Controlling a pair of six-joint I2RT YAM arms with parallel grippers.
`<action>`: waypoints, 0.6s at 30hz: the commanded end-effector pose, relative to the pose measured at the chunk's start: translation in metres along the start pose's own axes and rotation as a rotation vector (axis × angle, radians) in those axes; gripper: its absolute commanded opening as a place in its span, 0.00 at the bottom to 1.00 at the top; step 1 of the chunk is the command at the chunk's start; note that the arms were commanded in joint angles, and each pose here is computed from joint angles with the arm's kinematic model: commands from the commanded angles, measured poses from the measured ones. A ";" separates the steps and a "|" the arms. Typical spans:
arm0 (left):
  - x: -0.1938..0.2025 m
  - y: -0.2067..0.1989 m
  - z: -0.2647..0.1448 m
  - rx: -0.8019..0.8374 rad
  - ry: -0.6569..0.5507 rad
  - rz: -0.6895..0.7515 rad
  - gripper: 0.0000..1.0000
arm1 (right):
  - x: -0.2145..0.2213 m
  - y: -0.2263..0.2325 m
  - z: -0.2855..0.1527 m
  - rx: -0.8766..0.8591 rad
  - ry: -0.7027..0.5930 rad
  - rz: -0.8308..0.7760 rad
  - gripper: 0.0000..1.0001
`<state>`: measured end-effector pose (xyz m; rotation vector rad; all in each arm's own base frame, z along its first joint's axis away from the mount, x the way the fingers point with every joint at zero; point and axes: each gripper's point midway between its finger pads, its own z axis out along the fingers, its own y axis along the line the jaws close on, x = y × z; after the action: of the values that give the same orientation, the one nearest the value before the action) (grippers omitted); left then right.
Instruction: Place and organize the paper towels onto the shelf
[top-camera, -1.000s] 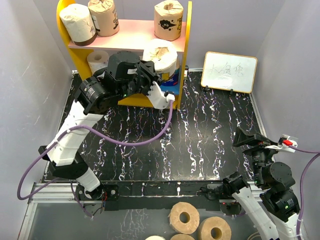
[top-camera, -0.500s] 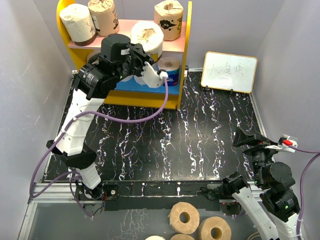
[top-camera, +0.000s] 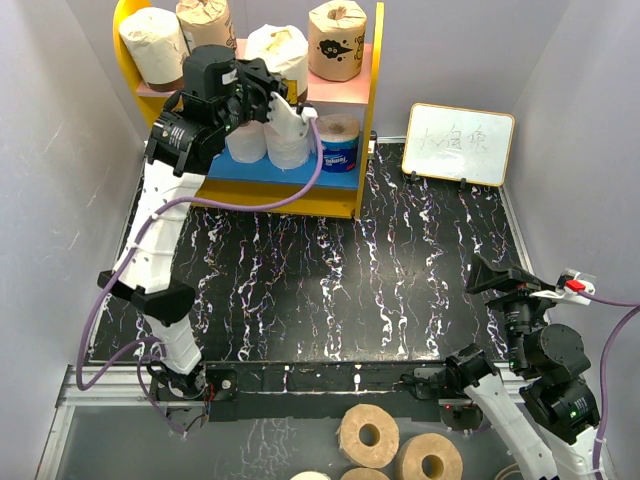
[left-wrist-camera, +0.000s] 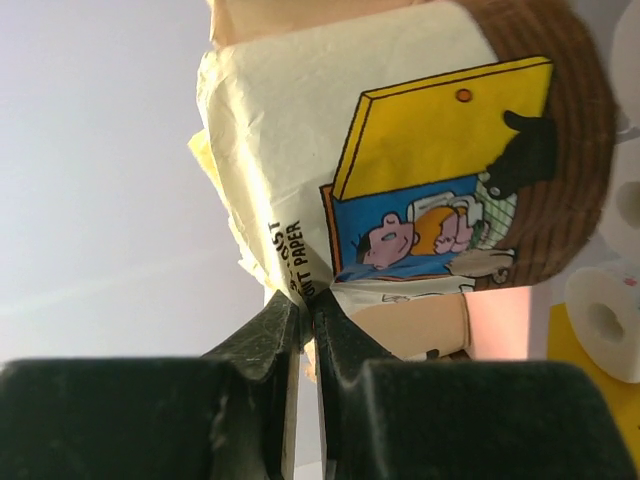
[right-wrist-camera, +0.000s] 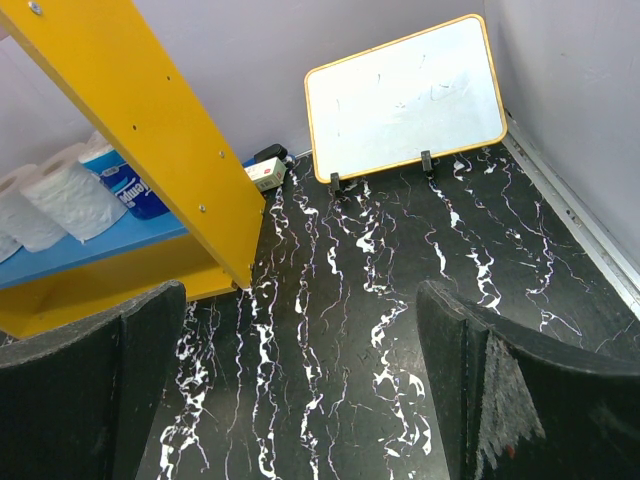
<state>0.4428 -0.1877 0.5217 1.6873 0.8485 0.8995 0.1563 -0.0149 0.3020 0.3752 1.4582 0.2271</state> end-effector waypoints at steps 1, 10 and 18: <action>0.030 0.041 -0.005 -0.172 0.048 0.006 0.00 | -0.022 0.003 -0.007 -0.020 -0.062 0.054 0.98; 0.039 0.058 -0.001 -0.253 0.048 0.030 0.00 | -0.023 0.003 -0.007 -0.017 -0.063 0.055 0.98; 0.037 0.087 -0.011 -0.362 0.040 0.074 0.00 | -0.022 0.003 -0.007 -0.017 -0.063 0.055 0.98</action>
<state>0.4828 -0.1782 0.5542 1.5397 0.7449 0.9897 0.1563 -0.0153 0.3019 0.3789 1.4576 0.2261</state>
